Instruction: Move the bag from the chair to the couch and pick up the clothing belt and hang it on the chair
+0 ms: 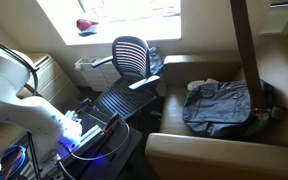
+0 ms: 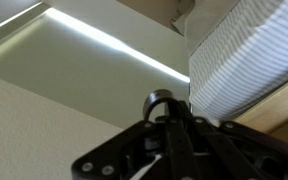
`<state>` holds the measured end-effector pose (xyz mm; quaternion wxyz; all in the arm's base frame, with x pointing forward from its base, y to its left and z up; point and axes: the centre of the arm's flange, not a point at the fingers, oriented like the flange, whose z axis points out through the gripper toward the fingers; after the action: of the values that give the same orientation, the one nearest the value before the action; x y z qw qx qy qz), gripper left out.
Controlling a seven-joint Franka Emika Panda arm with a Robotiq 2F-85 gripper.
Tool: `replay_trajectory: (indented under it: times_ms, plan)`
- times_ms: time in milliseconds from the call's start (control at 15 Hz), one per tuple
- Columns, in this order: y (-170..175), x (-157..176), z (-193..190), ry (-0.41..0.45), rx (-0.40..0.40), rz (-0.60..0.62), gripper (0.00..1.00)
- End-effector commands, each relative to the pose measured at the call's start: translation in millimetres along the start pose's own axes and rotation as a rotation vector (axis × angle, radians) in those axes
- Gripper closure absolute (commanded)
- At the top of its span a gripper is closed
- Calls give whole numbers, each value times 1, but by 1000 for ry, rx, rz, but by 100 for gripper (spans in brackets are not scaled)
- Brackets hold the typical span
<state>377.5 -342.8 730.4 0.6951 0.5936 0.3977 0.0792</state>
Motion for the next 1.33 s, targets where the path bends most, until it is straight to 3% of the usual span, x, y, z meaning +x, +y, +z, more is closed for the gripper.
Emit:
replay_trajectory:
  times_ms: [0, 133, 333, 667, 933, 1067, 1267]
  plan:
    - [-50, 47, 6, 85, 108, 152, 100]
    - [-73, 103, 2, 191, 143, 219, 100]
    - [-64, 185, -22, 386, 129, 230, 100]
    - [-9, 299, -112, 620, -35, 89, 100]
    - [22, 340, -199, 811, -170, 17, 100]
    - [18, 351, -224, 943, -216, -8, 100]
    - [-7, 368, -239, 1122, -211, -27, 100]
